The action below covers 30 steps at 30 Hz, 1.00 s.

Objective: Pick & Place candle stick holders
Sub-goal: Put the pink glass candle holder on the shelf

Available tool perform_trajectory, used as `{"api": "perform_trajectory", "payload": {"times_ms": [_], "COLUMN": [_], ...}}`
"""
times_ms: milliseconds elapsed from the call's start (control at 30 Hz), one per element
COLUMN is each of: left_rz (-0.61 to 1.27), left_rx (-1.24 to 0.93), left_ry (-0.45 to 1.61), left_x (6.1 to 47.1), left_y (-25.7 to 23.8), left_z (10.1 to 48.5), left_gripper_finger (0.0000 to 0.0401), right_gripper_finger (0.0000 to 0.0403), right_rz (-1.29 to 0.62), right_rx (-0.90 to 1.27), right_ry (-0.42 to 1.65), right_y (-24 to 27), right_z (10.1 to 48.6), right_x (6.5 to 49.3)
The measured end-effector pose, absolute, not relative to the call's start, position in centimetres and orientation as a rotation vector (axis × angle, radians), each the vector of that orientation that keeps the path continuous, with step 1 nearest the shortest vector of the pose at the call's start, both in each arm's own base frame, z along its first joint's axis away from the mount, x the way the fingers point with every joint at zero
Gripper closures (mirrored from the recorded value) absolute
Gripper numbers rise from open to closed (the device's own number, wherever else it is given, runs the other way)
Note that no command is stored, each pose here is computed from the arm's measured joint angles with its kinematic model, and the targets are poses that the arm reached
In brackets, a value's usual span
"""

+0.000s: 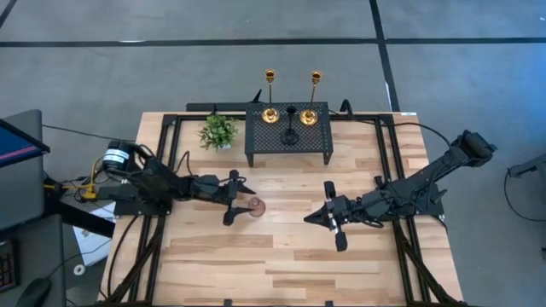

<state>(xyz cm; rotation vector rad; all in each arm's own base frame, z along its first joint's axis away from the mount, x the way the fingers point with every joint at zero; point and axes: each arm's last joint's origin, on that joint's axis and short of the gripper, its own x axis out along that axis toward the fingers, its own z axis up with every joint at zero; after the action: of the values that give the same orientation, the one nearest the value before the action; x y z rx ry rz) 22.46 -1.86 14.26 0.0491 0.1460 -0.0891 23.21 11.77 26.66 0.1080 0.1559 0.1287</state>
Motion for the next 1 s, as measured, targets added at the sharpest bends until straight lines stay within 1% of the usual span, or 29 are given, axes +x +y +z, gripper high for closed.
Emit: {"api": "perform_trajectory", "payload": {"times_ms": [167,400,500,600,1000], "left_rz": [-0.093,-0.093,-0.091,-0.091,-0.091], "left_rx": [0.000,-0.007,-0.025,-0.029,-0.030], "left_ry": [0.141,0.165,0.171,0.169,0.157], "left_x": [23.6,24.5,24.7,24.7,24.6], "left_y": [-2.0,-2.1,-2.1,-2.1,-2.1], "left_z": [14.5,14.0,13.9,13.9,14.1], "left_gripper_finger": [0.0110,0.0110,0.0117,0.0135,0.0232], "right_gripper_finger": [0.0403,0.0403,0.0403,0.0403,0.0403], "right_rz": [0.130,0.130,0.130,0.130,0.130], "right_rx": [0.108,0.108,0.108,0.108,0.107], "right_ry": [0.156,0.156,0.156,0.156,0.156], "right_y": [11.8,11.8,11.8,11.8,11.8], "right_z": [26.7,26.7,26.7,26.7,26.7], "right_x": [23.2,23.2,23.2,23.2,23.2]}}
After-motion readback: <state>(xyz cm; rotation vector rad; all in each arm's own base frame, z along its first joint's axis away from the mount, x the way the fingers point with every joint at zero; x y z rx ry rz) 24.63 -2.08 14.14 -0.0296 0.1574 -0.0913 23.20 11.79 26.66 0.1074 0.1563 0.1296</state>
